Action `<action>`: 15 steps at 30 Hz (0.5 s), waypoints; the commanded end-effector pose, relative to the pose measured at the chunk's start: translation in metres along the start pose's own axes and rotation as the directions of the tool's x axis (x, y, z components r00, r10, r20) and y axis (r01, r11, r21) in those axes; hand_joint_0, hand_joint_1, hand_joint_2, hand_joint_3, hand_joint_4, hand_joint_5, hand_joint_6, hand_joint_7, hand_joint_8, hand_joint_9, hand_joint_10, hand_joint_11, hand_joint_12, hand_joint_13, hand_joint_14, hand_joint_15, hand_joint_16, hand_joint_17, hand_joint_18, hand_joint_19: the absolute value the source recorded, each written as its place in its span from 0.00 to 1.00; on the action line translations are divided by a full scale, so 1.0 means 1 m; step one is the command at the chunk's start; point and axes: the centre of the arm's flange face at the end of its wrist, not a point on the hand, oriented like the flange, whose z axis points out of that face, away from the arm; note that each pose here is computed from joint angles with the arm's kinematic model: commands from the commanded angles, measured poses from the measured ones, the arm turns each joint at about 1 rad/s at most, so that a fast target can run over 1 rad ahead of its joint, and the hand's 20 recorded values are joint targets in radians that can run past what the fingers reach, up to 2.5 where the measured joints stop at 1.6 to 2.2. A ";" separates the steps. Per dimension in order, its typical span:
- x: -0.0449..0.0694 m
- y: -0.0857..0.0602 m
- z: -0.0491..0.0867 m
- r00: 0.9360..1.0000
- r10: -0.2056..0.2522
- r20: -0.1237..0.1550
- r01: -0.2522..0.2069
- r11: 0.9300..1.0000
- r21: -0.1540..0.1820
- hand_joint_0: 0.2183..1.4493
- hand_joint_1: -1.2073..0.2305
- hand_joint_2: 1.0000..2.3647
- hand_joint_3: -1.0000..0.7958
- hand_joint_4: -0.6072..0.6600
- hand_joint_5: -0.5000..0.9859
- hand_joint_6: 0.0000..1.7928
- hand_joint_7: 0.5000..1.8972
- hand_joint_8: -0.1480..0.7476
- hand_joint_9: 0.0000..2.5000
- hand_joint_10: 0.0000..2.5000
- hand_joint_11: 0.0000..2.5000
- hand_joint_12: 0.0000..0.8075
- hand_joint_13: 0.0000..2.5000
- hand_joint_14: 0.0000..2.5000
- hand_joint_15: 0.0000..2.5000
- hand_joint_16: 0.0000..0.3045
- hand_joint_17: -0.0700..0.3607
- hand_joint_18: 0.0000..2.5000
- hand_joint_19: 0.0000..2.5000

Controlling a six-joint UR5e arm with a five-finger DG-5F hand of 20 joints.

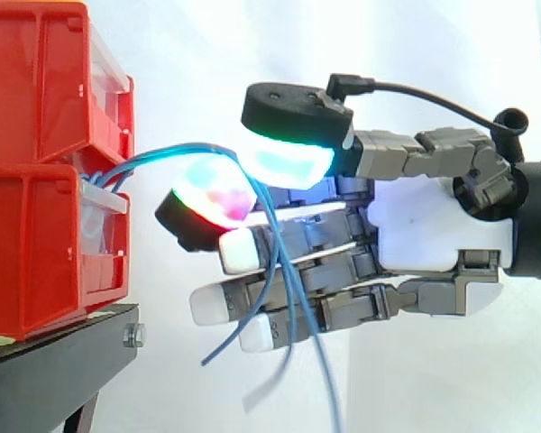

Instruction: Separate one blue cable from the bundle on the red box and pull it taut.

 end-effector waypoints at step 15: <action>0.007 0.004 0.001 1.000 0.005 -0.008 -0.005 1.000 -0.013 0.28 0.36 0.00 0.28 0.55 0.28 0.51 0.30 0.40 0.45 0.01 0.16 0.39 0.33 0.01 0.14 0.17 0.43 0.24 0.25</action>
